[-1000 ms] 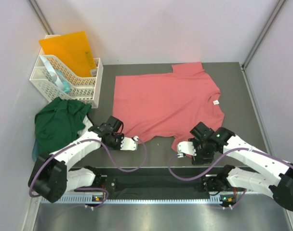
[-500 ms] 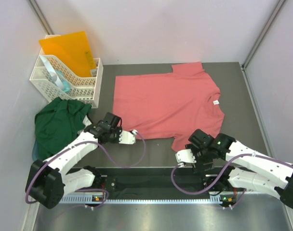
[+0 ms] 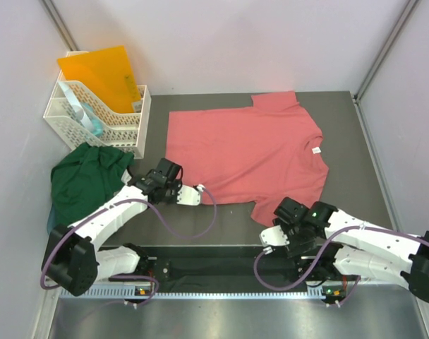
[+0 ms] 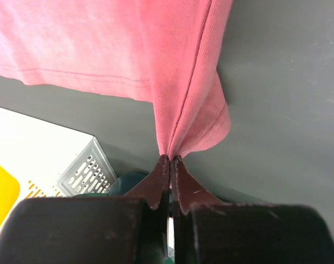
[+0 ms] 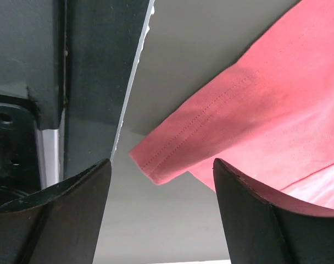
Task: Fold and stack the t-shirts
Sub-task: Grap the side of the flattened tshirt closest away from the robot with both arms
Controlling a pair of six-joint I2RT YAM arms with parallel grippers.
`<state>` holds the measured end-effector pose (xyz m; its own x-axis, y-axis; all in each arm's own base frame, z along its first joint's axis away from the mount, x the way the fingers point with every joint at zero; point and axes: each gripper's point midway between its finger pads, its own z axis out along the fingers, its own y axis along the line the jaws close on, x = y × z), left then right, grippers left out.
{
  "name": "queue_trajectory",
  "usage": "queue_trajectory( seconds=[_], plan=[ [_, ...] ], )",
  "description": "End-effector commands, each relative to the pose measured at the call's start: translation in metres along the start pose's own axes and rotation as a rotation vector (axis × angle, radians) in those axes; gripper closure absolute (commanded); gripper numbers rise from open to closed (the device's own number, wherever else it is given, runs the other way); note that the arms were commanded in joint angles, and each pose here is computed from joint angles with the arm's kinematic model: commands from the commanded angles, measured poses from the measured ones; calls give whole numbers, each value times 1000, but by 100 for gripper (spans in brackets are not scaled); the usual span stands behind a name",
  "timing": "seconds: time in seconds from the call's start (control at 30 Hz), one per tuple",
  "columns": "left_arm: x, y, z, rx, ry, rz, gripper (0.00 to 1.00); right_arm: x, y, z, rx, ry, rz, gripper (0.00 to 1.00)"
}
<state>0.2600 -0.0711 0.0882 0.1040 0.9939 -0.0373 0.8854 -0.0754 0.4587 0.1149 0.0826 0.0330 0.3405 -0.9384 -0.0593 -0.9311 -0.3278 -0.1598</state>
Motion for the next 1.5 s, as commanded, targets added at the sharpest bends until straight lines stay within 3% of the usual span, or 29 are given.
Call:
queue_trajectory(
  seconds=[0.0,0.3,0.47,0.6,0.63,0.73,1.07,1.47],
  plan=[
    [-4,10,-5,-23,-7,2,100,2,-8,1,61,4,-52,25],
    [-9,12,-7,-30,-8,0,100,3,-16,6,144,-10,-47,37],
    [-10,14,-6,-26,-7,5,100,-2,-25,5,186,-30,-37,50],
    [-12,15,-6,-25,-7,7,100,-4,-29,0,201,-32,-37,69],
    [-12,15,-6,-25,-7,7,100,-4,-30,-1,201,-32,-36,81],
    [-10,15,-6,-25,1,15,100,-4,-32,-10,211,-38,-39,98],
    [-2,9,-8,-6,43,0,100,14,-38,-49,305,25,-56,100],
    [11,-7,-17,-38,57,39,100,50,-66,-84,523,96,284,100]
  ],
)
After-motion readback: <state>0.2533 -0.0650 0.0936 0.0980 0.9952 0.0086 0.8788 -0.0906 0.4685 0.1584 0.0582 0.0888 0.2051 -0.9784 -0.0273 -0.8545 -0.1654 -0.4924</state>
